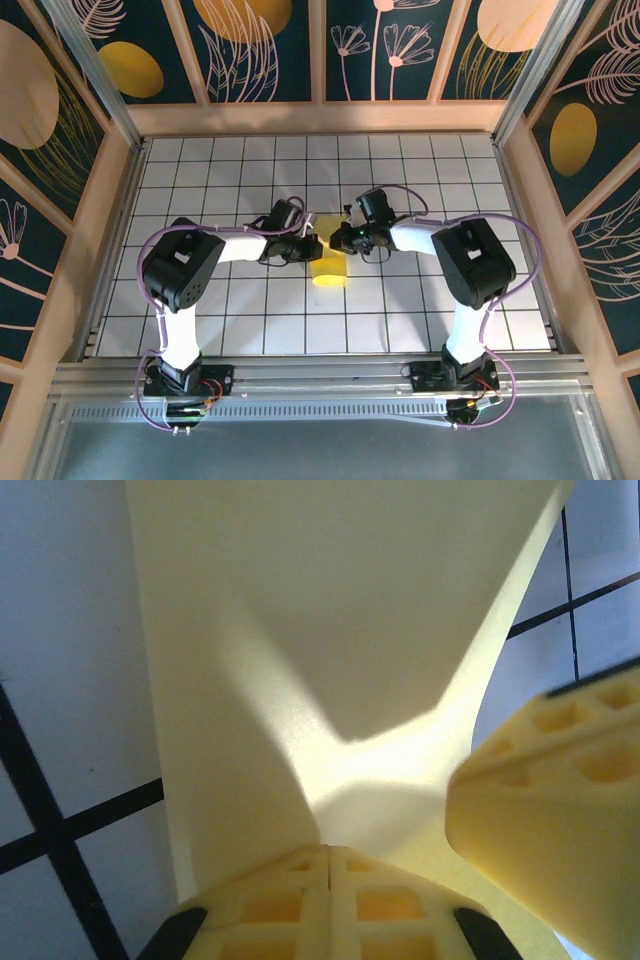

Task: Fold a paper plane with a square sheet of paper (fold left side to right side)

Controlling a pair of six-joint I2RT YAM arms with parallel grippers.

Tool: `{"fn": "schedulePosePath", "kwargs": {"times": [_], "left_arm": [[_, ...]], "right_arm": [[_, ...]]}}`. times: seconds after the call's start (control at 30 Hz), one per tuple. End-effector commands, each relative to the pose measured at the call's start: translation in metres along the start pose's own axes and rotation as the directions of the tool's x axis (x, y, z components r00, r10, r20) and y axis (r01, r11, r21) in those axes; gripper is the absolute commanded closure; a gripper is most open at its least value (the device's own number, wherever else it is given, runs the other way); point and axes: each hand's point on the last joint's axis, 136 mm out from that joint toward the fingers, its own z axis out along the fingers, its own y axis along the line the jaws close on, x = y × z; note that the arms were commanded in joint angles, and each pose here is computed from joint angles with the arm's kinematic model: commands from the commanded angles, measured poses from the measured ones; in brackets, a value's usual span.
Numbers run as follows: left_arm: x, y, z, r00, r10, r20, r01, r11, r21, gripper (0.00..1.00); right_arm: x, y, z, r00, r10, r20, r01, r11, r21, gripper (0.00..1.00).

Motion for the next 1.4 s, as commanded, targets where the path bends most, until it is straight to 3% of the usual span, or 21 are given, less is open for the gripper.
{"fn": "schedulePosePath", "kwargs": {"times": [0.0,0.3,0.53,0.8,1.13,1.37], "left_arm": [[0.019,0.022,0.01,0.997,-0.039,-0.061,0.034,0.996,-0.084,1.0],[0.021,0.021,0.012,0.997,-0.035,-0.069,0.029,0.996,-0.084,1.0],[0.032,0.022,0.008,0.995,-0.051,-0.086,0.044,0.995,-0.085,1.0],[0.073,0.033,-0.004,0.985,-0.097,-0.144,0.082,0.991,-0.103,1.0],[0.112,0.035,-0.017,0.971,-0.129,-0.2,0.112,0.989,-0.092,1.0],[0.08,0.008,-0.028,0.986,-0.122,-0.111,0.119,0.992,-0.027,1.0]], "right_arm": [[-0.009,0.01,0.012,1.0,-0.018,0.0,0.018,0.999,-0.031,1.0],[-0.009,-0.005,0.031,1.0,-0.001,-0.02,0.001,1.0,0.006,1.0],[0.007,-0.036,0.035,0.997,0.055,-0.051,-0.049,0.992,0.113,1.0],[0.017,-0.066,0.032,0.992,0.119,-0.05,-0.109,0.978,0.176,1.0],[0.019,-0.072,0.033,0.991,0.121,-0.059,-0.109,0.978,0.179,1.0],[0.021,-0.072,0.032,0.991,0.115,-0.066,-0.101,0.978,0.184,1.0]]}}
